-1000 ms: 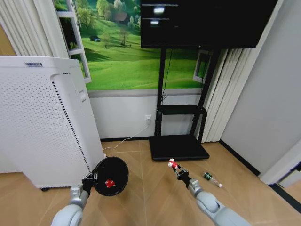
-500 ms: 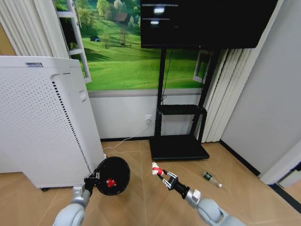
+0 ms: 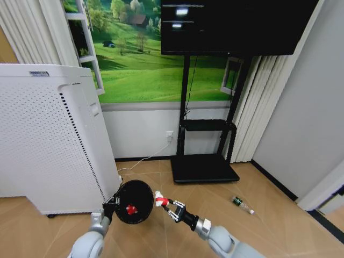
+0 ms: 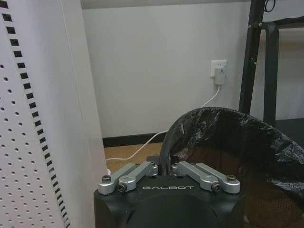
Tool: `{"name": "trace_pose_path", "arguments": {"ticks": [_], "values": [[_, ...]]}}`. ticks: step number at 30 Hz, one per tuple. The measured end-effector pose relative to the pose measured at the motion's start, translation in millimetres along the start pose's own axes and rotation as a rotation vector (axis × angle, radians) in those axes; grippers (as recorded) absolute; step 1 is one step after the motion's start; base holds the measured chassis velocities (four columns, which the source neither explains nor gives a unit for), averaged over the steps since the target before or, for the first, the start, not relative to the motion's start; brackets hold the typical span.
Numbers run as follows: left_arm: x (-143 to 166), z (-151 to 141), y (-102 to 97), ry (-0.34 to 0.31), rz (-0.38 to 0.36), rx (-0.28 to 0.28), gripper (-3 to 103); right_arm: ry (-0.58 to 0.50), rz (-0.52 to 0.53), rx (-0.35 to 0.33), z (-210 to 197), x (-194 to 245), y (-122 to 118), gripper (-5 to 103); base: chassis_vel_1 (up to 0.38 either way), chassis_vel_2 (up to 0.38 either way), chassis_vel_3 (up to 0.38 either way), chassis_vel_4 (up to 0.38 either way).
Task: Pick up the trash bin and place the garbage on the floor into it.
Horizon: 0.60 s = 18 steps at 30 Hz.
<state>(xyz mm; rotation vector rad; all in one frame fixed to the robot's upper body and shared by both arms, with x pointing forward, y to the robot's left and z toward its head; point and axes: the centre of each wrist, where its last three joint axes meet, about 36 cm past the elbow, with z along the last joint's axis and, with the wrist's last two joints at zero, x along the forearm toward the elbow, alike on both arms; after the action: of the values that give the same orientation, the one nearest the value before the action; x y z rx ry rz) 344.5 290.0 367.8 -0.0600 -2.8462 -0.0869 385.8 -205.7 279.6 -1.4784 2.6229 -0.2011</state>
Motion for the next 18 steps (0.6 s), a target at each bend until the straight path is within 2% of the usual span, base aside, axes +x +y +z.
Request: {"name": "trace_pose_path", "arguments": {"ticks": [9,18], "values": [[-4.9,7.2,-3.2,0.019,0.003,-0.006,6,-0.01,-0.06,0.015,17.5,-54.1,-1.5,31,0.0,0.0,0.0,0.0],[-7.6,6.0,-0.8,0.017,0.001,-0.008,6,-0.072,-0.089,0.016,4.1,-108.4,-1.8,31,0.0,0.0,0.0,0.0]]}}
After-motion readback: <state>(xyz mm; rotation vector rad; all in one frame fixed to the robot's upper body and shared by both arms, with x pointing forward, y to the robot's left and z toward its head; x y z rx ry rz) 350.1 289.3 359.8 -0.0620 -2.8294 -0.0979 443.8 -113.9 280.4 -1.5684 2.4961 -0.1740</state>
